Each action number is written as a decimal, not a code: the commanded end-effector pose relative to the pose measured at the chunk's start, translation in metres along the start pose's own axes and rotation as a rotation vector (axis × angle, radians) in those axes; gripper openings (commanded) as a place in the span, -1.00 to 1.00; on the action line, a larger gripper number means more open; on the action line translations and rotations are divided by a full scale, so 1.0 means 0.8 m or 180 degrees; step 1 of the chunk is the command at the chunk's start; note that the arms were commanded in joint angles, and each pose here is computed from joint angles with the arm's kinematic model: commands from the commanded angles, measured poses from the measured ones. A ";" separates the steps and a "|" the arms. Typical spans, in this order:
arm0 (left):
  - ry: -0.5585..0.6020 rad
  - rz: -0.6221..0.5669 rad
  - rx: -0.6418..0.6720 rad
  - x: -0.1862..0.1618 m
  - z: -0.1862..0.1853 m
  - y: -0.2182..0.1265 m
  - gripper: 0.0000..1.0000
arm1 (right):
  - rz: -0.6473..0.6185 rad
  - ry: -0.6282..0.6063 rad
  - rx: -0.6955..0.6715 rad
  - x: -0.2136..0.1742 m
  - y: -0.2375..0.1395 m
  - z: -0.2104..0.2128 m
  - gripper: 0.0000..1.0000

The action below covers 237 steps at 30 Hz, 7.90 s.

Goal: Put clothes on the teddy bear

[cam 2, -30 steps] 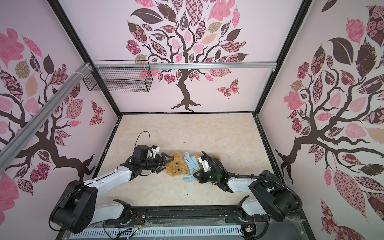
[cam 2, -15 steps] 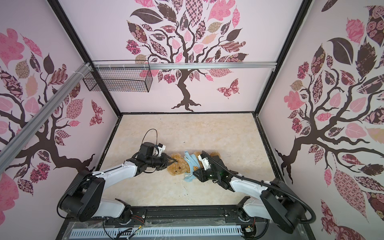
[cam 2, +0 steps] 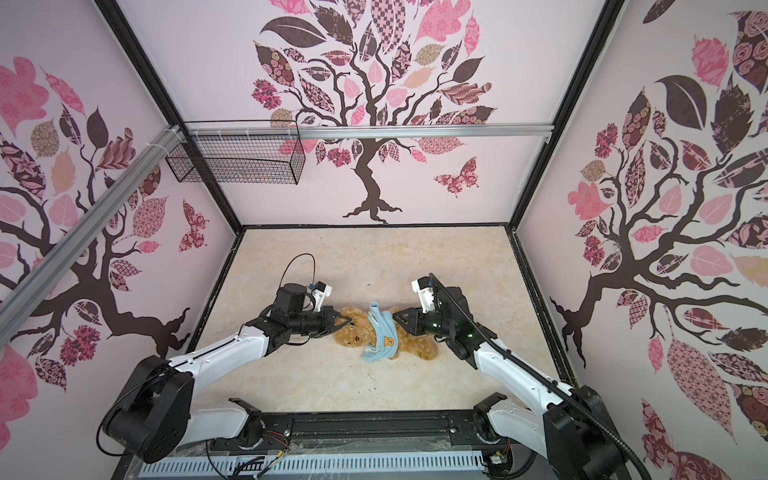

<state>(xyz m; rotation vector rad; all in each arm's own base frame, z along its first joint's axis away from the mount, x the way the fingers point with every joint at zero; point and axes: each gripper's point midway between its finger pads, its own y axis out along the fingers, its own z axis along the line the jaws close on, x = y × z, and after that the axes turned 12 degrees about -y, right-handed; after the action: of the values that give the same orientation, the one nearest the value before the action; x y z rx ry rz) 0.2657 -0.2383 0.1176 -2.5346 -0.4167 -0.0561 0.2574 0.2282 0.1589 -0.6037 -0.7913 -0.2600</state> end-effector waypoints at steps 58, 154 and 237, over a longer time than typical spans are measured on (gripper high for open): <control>0.0318 -0.0876 0.0189 0.027 -0.020 -0.053 -1.00 | -0.0766 0.0677 -0.1088 0.025 -0.041 -0.137 -1.00; -0.1309 0.0950 -0.0534 -0.029 -0.061 0.017 -1.00 | -0.0748 -0.1068 -0.0083 -0.049 0.003 -0.004 -0.68; -0.0009 0.0551 0.0449 -0.010 0.011 -0.002 -1.00 | -0.0234 0.0086 0.0057 -0.017 -0.021 -0.036 -0.33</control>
<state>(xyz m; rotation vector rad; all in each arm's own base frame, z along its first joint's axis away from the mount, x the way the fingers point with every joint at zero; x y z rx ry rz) 0.2509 -0.2308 0.0990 -2.4064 -0.1826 0.1026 0.2489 0.1878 0.1312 -0.5605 -0.7681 -0.3359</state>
